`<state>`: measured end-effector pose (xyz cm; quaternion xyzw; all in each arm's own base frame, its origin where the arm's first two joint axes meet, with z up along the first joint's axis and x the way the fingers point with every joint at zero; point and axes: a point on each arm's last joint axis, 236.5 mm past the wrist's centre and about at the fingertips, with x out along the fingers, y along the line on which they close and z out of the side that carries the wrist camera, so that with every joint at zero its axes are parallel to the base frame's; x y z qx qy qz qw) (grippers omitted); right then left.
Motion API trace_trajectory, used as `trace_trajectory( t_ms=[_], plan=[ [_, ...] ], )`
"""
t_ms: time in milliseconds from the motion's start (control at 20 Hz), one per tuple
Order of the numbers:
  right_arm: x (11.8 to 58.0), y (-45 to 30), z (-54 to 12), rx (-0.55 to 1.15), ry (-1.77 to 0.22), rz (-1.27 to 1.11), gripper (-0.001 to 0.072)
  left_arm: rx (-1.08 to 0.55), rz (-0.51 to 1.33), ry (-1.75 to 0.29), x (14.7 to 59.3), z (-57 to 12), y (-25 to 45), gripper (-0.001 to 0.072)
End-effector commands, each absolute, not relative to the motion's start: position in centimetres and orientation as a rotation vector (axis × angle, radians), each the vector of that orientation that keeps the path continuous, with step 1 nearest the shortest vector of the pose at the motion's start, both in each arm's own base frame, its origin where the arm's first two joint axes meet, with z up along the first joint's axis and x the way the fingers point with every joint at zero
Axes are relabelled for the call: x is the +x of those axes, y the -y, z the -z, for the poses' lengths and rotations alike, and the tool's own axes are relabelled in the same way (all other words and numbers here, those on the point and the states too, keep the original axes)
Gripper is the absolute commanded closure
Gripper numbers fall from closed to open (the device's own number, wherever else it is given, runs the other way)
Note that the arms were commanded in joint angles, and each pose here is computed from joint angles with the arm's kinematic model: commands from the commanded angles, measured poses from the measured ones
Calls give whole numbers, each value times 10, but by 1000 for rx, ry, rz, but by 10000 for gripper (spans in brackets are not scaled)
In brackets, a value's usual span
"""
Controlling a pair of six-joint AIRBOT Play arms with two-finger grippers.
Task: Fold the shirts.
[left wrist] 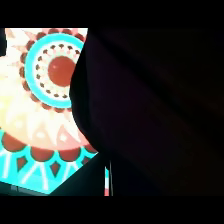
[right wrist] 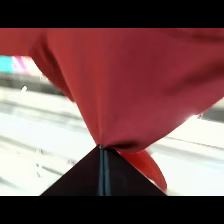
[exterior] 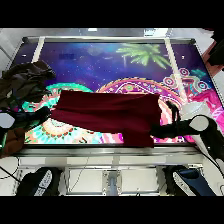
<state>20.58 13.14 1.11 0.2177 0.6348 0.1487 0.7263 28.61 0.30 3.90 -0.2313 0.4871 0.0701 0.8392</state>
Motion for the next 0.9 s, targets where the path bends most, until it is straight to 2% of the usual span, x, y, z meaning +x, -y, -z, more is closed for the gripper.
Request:
trace_trajectory(
  t_ms=[0, 150, 300, 550, 850],
  plan=[
    [252, -112, -57, 400, -1191, -273, 675, -357, -50, -940, 301, -79, 1, 698],
    [304, -99, -89, 346, -1056, -232, 676, -273, -3, -888, 339, -99, 7, 698],
    [362, -98, -85, 299, -1023, -231, 676, -130, -25, -961, 380, -76, 1, 698],
    [445, -80, -28, 241, -1068, -153, 676, -89, -100, -1097, 436, -1, -16, 698],
    [486, -71, 50, 271, -1116, -100, 674, -118, -69, -988, 502, 16, 5, 696]
  ],
)
